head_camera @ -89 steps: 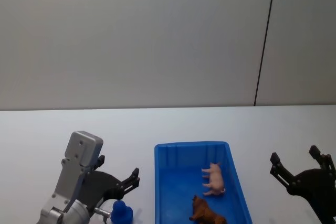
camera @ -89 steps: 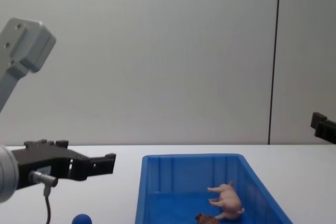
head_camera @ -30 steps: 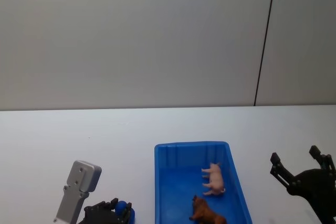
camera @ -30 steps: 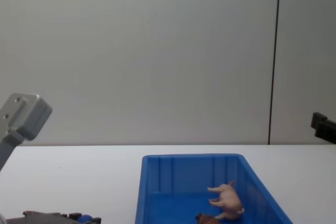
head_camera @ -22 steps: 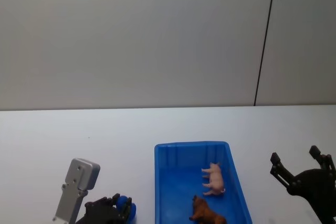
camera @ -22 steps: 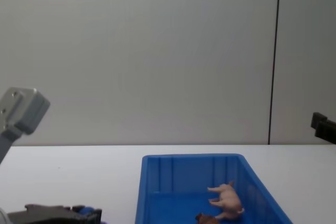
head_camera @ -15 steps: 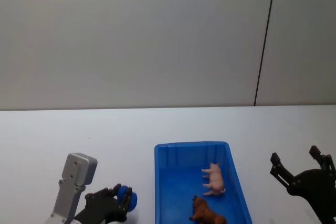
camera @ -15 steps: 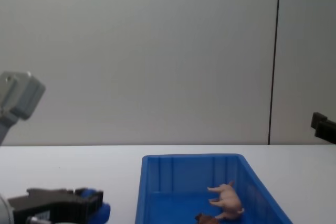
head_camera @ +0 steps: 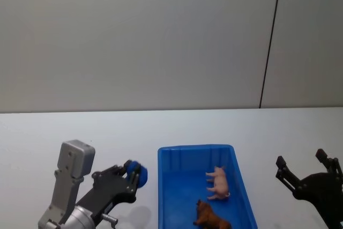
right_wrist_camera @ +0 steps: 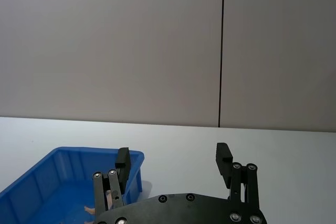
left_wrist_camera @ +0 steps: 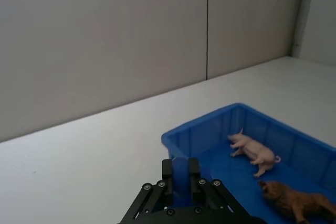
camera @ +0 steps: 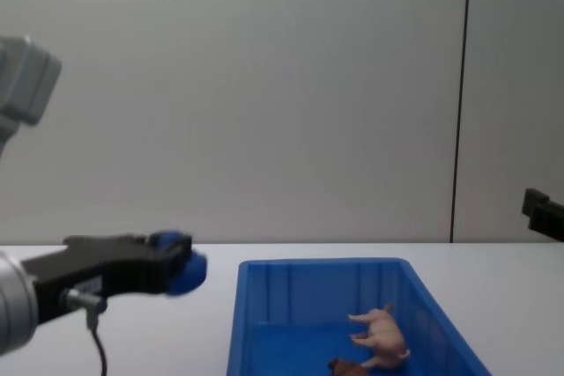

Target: Pick up the two dolls from the table and place them into the box.

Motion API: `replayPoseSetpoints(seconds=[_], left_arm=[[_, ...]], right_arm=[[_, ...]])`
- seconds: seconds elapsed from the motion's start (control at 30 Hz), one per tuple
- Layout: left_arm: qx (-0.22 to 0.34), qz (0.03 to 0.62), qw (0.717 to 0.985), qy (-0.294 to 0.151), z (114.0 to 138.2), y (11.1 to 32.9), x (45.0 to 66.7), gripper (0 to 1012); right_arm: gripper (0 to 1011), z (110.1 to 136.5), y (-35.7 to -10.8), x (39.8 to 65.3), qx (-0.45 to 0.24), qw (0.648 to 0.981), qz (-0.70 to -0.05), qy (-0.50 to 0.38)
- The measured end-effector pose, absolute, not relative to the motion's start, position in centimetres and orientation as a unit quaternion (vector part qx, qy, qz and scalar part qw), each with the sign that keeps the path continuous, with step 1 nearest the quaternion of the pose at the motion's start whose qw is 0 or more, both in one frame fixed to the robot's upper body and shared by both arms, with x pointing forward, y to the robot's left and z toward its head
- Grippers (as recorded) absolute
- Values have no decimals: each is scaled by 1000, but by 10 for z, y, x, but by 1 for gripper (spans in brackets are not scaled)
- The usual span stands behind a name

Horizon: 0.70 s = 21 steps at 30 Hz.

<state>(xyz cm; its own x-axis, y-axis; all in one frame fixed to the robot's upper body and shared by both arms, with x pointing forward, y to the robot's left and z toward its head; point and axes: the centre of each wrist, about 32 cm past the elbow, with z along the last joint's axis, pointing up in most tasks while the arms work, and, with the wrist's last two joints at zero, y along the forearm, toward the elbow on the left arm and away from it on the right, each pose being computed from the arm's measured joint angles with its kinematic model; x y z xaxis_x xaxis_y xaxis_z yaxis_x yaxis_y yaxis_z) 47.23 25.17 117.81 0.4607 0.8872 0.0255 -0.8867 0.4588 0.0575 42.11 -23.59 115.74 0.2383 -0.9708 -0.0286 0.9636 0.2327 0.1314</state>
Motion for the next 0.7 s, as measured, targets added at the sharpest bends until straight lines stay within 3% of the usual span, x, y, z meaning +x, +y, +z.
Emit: replayPoseSetpoints(seconds=[0.57,0.7], left_arm=[[-41,428,902,-44,1190,246,488,106],[-55,397,915,-51,1192,242,494,193]], right_arm=[[1001,1157,-236,421,61,785,-616,-29],[1001,1157,-236,421,61,785,-616,-29]])
